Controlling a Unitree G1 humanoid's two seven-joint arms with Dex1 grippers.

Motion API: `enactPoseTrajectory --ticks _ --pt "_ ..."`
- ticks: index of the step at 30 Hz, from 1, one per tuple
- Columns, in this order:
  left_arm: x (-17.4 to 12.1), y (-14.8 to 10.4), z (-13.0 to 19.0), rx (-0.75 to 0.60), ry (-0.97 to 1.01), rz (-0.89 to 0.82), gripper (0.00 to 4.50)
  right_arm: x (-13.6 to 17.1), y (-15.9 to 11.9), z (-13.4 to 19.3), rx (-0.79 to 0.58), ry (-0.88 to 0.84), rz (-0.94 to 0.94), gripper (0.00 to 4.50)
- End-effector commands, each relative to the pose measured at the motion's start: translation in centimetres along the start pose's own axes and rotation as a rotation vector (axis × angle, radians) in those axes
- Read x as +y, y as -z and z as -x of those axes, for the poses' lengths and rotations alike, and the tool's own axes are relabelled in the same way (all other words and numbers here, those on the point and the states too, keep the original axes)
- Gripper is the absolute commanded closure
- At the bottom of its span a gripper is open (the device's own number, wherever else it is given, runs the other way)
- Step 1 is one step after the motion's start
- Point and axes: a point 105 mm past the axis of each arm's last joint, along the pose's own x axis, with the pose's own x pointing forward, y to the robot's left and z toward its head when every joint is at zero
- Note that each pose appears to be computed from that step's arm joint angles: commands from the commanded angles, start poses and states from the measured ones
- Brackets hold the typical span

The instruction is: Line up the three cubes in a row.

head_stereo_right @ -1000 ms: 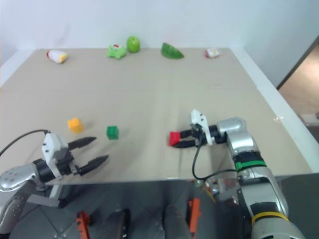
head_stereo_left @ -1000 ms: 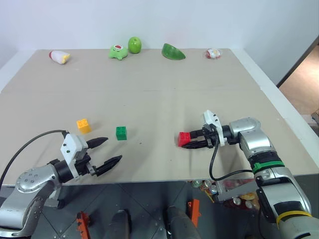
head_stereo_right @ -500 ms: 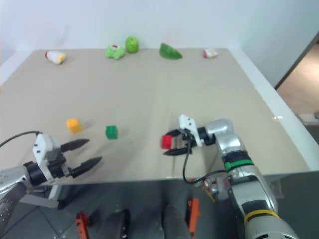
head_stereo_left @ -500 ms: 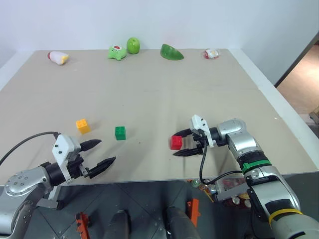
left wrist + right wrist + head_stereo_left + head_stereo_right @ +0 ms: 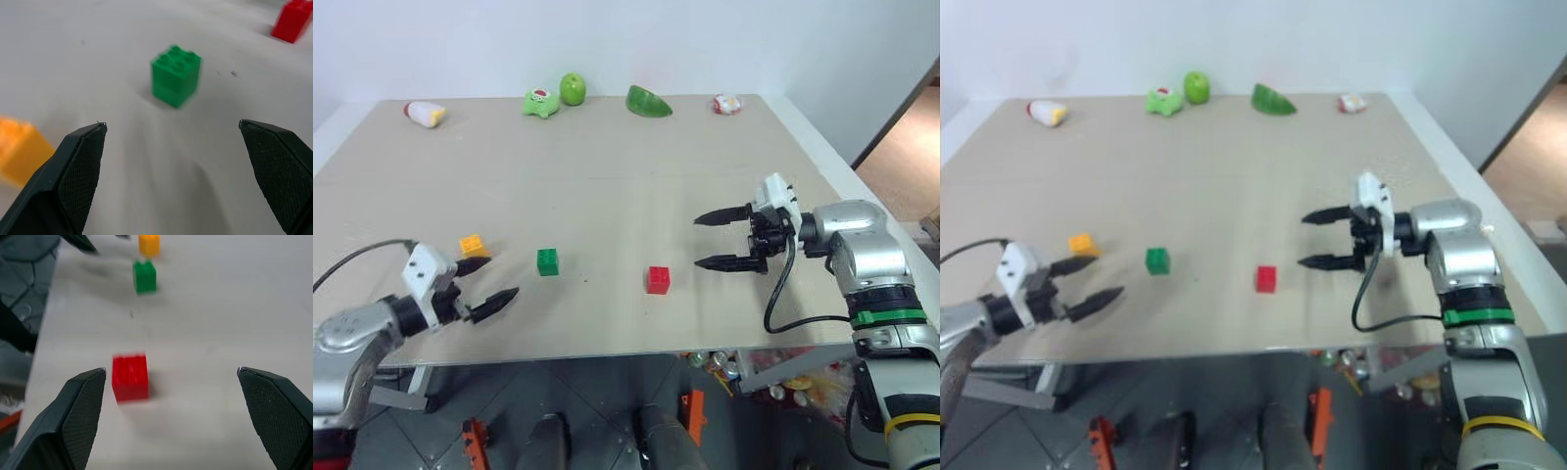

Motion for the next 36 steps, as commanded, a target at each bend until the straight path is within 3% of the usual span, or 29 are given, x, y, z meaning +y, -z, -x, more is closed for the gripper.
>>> enactPoseTrajectory --ticks 1,8,14,25,29,34,36 --pt "0.0 0.0 -2.1 -0.005 0.084 -0.07 0.0 1.2 -2.3 -0.4 -0.077 -0.005 0.043 0.04" --pt "1.3 0.6 -5.0 0.028 0.204 -0.129 0.0 3.8 -2.3 -1.1 -0.074 0.009 0.016 0.04" --pt "2.1 0.9 -6.0 0.038 0.235 -0.14 0.0 4.2 -2.6 -0.5 -0.068 0.043 -0.005 0.04" --pt "0.2 0.9 -7.8 0.021 0.35 -0.149 0.0 3.9 -2.5 -0.2 -0.054 0.082 -0.015 0.04" --pt "0.1 0.8 -7.5 0.017 0.365 -0.146 1.12 3.7 -2.2 -0.3 -0.052 0.096 -0.015 0.0" --pt "0.3 0.9 -7.0 0.034 0.37 -0.153 2.93 3.4 -1.9 -0.5 -0.055 0.108 -0.015 0.0" --pt "0.3 0.8 -6.8 0.038 0.374 -0.157 3.18 3.3 -1.8 -0.6 -0.057 0.114 -0.017 0.0"
